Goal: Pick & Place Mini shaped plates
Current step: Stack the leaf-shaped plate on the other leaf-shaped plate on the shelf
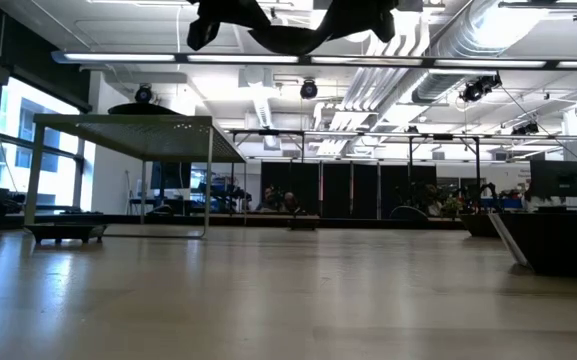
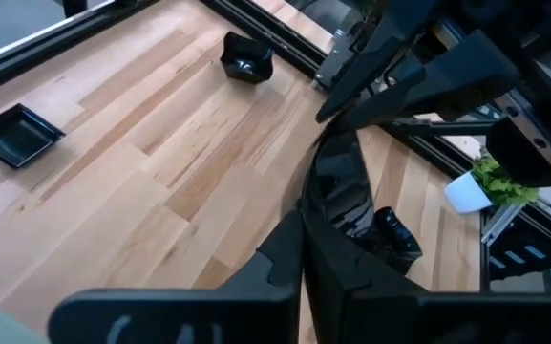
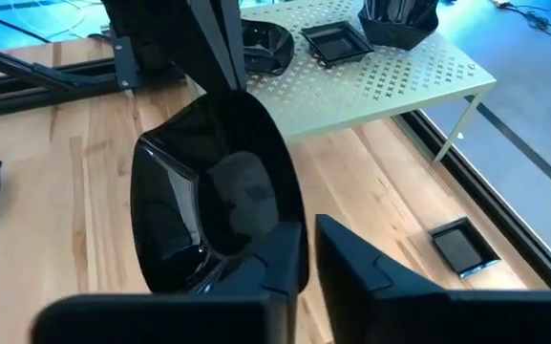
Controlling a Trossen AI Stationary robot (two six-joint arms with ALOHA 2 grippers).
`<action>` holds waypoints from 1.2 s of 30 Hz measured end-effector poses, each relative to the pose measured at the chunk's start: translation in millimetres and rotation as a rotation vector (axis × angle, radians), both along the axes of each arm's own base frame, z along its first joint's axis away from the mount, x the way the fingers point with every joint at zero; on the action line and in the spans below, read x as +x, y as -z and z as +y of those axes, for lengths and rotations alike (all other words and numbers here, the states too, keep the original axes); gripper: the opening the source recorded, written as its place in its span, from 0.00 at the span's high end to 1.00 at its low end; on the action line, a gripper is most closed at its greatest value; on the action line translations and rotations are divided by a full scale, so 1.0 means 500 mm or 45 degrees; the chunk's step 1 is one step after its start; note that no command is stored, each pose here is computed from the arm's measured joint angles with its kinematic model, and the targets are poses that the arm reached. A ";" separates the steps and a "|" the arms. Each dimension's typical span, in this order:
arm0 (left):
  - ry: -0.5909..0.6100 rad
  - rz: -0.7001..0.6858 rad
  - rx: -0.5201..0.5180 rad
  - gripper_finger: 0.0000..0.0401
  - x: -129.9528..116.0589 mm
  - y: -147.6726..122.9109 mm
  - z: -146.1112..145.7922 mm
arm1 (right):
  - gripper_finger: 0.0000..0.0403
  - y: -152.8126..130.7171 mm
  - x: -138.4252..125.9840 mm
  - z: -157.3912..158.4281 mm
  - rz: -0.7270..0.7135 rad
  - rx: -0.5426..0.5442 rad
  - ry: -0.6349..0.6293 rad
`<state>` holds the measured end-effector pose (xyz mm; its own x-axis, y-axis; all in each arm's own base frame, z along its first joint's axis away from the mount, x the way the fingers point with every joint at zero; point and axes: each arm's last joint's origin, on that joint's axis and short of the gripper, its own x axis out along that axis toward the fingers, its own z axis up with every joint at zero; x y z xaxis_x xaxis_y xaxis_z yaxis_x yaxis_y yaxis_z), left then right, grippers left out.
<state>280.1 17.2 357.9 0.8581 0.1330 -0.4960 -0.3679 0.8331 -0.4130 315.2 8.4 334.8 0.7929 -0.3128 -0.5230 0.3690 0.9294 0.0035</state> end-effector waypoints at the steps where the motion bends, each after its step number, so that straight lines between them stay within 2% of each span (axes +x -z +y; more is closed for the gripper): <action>1: 0.000 0.000 0.000 1.00 0.000 0.000 0.000 | 0.90 0.000 0.000 0.000 0.000 0.001 0.000; 6: -0.005 -0.002 0.017 1.00 -0.010 -0.006 0.007 | 0.75 0.000 0.000 0.000 -0.008 0.029 0.018; 13: -0.074 0.002 0.040 1.00 -0.071 -0.035 0.043 | 0.63 0.001 -0.001 0.000 -0.004 0.026 0.016; 18: -0.072 0.017 0.060 1.00 -0.133 -0.057 0.063 | 0.61 0.001 -0.001 0.000 -0.001 0.019 0.011; 23: -0.099 0.198 0.106 1.00 -0.197 -0.087 0.078 | 0.62 0.001 -0.001 0.000 0.000 0.018 0.011; 26: -0.085 0.314 0.180 1.00 -0.231 -0.112 0.089 | 0.62 0.001 -0.001 0.000 0.003 0.010 0.006; 30: -0.023 0.386 0.203 1.00 -0.268 -0.129 0.110 | 0.62 0.001 -0.001 0.000 0.007 0.000 -0.001; 36: 0.144 0.418 0.186 1.00 -0.309 -0.122 0.143 | 0.63 0.000 -0.001 0.000 0.007 0.000 -0.002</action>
